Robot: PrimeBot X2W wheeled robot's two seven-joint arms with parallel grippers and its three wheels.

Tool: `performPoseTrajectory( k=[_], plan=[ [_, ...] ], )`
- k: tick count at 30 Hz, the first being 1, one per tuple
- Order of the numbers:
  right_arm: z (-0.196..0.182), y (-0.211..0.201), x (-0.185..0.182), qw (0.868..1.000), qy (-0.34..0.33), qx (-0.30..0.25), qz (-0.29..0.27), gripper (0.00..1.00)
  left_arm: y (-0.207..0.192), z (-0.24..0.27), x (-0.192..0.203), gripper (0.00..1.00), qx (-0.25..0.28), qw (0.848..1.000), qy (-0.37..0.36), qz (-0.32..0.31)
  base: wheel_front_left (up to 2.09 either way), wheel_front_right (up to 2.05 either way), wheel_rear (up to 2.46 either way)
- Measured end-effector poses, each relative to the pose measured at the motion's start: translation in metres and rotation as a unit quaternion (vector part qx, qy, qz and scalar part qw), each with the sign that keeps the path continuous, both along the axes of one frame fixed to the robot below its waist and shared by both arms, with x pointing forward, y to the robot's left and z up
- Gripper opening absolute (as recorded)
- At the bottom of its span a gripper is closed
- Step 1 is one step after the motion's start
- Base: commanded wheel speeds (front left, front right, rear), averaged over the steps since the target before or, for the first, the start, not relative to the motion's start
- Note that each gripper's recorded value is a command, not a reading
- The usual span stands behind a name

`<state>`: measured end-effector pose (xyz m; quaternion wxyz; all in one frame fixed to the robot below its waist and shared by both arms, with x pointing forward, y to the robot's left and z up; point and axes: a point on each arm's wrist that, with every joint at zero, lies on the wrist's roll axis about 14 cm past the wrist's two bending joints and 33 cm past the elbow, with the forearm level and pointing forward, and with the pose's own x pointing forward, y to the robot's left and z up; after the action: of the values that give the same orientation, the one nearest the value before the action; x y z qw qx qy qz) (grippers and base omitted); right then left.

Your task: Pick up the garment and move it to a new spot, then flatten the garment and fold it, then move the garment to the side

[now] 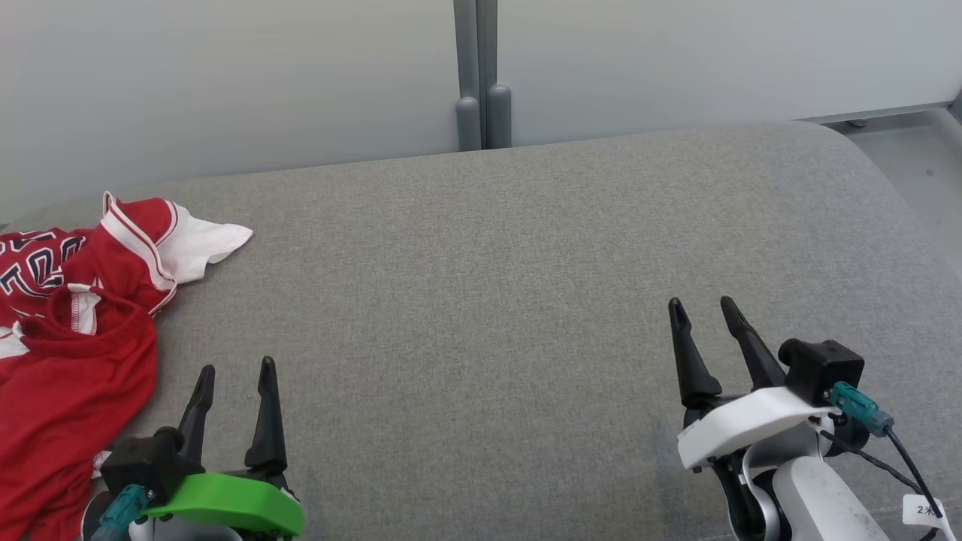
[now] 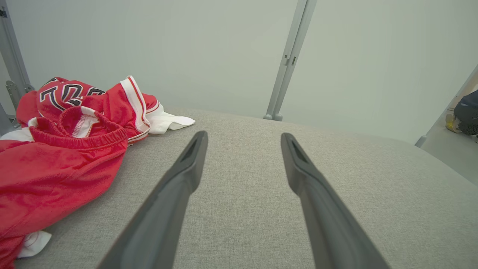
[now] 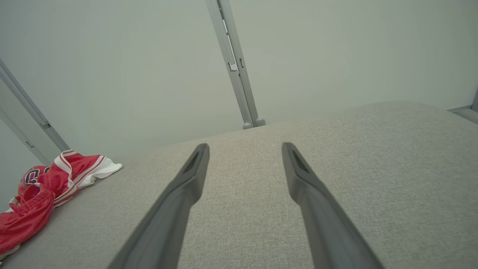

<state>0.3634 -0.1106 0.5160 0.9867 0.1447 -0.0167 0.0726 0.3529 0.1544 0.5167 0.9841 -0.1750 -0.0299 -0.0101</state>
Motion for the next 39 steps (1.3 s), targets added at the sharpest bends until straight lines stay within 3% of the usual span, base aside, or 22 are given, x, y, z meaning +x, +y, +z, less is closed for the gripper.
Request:
performPoseTrajectory(
  k=[18, 39],
  plan=[
    [0.018, 0.023, -0.007, 0.991, -0.072, -0.111, 0.029, 1.00, -0.004, 0.015, -0.006, 1.00, 0.104, 0.993, -0.047, 0.001, 0.00, 0.00, 0.00],
    [0.018, 0.019, -0.007, 0.991, -0.071, -0.109, 0.023, 1.00, 0.001, 0.011, -0.009, 1.00, 0.104, 0.994, -0.040, 0.006, 0.00, 0.00, 0.00]
  ],
)
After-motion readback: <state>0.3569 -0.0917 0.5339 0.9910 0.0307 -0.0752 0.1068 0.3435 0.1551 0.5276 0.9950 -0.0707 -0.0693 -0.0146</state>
